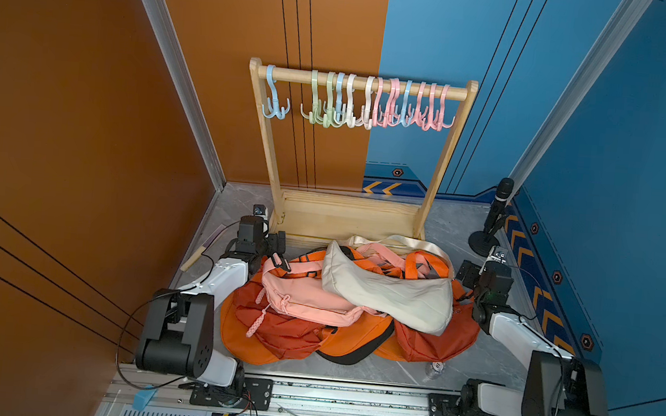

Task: Take the bag off the hook
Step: Reset both arms

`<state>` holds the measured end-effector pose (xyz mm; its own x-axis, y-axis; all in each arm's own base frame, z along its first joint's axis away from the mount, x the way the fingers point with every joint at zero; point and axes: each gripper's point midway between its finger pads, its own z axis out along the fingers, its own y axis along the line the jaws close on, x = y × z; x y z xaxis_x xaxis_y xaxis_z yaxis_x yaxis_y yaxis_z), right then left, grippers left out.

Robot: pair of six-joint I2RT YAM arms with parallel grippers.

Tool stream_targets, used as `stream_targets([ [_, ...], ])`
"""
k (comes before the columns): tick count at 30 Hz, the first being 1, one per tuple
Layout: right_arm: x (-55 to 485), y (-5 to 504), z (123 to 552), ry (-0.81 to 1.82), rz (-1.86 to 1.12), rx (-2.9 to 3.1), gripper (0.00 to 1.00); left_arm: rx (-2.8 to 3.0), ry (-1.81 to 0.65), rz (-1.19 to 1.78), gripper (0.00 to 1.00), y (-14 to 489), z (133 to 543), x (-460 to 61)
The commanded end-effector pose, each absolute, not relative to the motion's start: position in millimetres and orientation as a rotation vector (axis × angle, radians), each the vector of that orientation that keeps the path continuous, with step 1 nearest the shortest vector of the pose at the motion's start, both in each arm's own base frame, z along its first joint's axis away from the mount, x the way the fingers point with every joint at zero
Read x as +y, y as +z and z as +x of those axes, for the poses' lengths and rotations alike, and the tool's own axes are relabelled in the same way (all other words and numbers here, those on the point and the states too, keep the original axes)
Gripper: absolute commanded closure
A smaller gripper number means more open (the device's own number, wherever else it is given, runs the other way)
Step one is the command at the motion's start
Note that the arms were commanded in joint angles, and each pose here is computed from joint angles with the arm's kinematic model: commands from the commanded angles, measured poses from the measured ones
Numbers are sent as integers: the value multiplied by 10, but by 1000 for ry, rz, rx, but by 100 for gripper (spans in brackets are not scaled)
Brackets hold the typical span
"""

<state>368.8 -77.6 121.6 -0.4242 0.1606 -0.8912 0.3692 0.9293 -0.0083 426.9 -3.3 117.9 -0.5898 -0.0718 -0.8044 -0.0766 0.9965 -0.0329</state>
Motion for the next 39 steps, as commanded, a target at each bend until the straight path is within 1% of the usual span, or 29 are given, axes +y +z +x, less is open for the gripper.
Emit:
stream_targets([
  [1, -668, 1257, 3803, -199, 325, 2014, 0, 2202, -12, -96, 2, 1174, 4445, 13],
  [5, -621, 1091, 3778, -193, 320, 1993, 0, 2174, -25, -83, 2, 1188, 4610, -11],
  [9, -616, 1088, 3781, -189, 332, 1984, 0, 2176, 0, -37, 2, 1195, 4641, -10],
  [12, -486, 1168, 3778, -113, 318, 1878, 0, 2265, -15, 13, 2, 1089, 4498, -36],
  [16, -396, 1059, 3698, -162, 275, 1811, 0, 2195, 5, 6, 2, 1041, 4363, 19],
  [19, -269, 1053, 3723, -190, 211, 1768, 0, 2179, -33, -39, 2, 837, 4247, 93],
  [25, -174, 995, 3751, -180, 151, 1827, 0, 2012, 11, 2, 2, 904, 4029, 23],
  [27, -165, 992, 3800, -168, 144, 1838, 0, 1912, 82, 38, 2, 904, 3916, -57],
  [29, -192, 930, 3867, -154, 153, 1892, 0, 1857, 194, -32, 2, 951, 3906, 44],
  [30, -221, 899, 3896, -150, 168, 1930, 0, 1906, 203, -64, 2, 914, 3915, 105],
  [32, -230, 927, 3926, -128, 171, 1915, 0, 1930, 164, -88, 2, 882, 3952, 155],
  [39, -211, 925, 3920, -148, 162, 1923, 0, 1921, 162, -88, 2, 894, 3947, 159],
])
